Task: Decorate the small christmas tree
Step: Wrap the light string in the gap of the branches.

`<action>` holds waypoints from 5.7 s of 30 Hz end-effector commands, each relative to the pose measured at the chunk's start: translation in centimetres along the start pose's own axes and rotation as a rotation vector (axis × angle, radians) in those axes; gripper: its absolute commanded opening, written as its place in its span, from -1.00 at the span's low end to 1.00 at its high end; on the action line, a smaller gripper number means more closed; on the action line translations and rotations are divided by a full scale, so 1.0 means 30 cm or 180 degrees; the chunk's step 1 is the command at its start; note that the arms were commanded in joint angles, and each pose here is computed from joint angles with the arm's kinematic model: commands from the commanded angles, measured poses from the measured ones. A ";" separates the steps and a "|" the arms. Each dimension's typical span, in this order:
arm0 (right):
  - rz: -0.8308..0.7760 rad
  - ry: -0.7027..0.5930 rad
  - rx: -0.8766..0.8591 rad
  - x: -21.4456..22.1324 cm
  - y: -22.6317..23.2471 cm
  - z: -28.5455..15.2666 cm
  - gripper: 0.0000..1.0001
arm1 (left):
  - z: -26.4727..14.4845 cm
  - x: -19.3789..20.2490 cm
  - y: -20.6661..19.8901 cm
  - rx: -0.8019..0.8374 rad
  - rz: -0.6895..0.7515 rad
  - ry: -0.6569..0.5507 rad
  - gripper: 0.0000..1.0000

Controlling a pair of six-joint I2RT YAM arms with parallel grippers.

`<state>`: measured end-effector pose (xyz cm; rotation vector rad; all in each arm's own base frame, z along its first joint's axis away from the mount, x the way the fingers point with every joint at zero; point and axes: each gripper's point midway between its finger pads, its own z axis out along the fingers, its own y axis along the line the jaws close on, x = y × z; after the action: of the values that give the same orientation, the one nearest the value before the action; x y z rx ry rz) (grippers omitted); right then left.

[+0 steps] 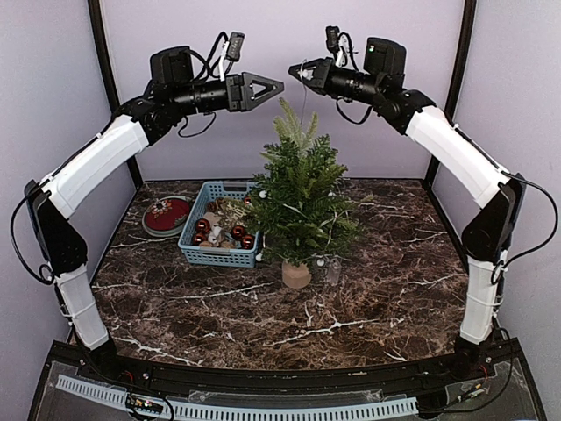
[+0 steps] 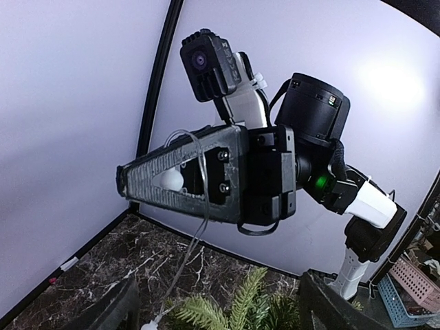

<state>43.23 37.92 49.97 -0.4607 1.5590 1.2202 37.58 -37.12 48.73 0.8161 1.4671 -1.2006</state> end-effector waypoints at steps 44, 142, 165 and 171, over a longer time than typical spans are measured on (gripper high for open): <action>-0.0979 0.0398 0.0655 0.157 0.032 0.026 -1.00 | 0.043 -0.085 -0.032 -0.0250 -0.0018 -0.0351 0.08; -0.1020 0.0428 0.0869 0.197 -0.005 -0.020 -0.60 | 0.076 -0.083 0.007 -0.0664 -0.0149 -0.0334 -1.00; -0.0952 0.0530 0.0502 0.246 0.136 -0.233 0.18 | 0.070 -0.114 -0.016 -0.0563 -0.0220 -0.0414 -1.00; -0.1005 0.0786 0.0523 0.286 0.112 -0.178 0.02 | 0.073 -0.106 -0.017 -0.0559 -0.0236 -0.0385 -1.00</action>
<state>34.85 35.70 43.66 -0.6749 1.6995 0.8072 39.79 -39.84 47.79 0.5695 1.6081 -1.1145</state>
